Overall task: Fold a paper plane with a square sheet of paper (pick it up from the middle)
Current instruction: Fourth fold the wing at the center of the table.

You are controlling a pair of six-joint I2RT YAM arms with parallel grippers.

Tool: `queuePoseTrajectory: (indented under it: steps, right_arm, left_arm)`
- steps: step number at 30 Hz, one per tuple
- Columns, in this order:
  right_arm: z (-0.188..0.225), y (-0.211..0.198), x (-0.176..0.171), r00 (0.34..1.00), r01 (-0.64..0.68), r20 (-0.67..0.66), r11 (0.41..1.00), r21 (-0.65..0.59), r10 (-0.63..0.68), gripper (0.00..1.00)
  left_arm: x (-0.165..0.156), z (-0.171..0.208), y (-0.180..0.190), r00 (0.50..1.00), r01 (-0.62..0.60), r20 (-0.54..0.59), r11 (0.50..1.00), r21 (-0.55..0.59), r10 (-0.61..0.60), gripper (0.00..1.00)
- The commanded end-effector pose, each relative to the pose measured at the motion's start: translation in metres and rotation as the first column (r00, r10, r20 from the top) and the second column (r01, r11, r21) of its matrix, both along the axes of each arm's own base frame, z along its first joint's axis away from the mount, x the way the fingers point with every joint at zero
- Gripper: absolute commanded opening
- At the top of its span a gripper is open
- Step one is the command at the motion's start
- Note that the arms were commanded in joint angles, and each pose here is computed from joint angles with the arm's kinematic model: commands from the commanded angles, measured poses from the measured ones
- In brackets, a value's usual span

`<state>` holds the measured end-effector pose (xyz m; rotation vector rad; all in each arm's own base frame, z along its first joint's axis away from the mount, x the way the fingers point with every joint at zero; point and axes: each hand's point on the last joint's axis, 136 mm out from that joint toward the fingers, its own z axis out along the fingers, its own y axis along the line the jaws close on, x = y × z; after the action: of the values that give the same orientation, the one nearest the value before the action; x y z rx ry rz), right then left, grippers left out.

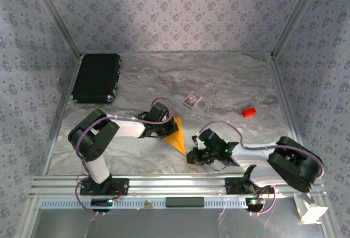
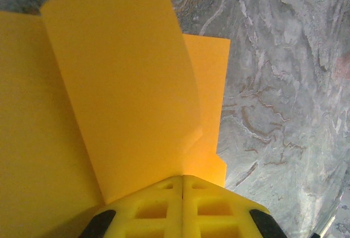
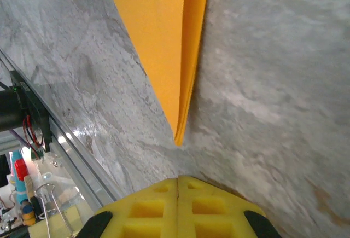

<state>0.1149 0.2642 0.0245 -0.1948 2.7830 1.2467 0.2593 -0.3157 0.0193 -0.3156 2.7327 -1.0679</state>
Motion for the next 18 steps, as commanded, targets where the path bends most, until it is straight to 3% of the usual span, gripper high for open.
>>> queuePoseTrajectory:
  steps: [1, 9, 18]
  right_arm:
    - [0.017, -0.004, 0.009, 1.000, 0.015, 0.023, 1.000, 0.005, -0.015, 0.02]
    - [0.040, 0.015, 0.063, 0.995, 0.063, 0.073, 0.998, 0.010, -0.064, 0.01]
    - [0.024, 0.045, 0.091, 0.998, 0.065, 0.023, 0.998, 0.005, -0.065, 0.01]
  left_arm:
    - [-0.010, -0.034, 0.031, 0.997, -0.045, -0.054, 0.988, 0.146, 0.053, 0.00]
    - [-0.010, -0.034, 0.030, 0.997, -0.042, -0.055, 0.989, 0.140, 0.050, 0.00]
    - [-0.010, -0.035, 0.030, 0.997, -0.043, -0.051, 0.989, 0.140, 0.051, 0.00]
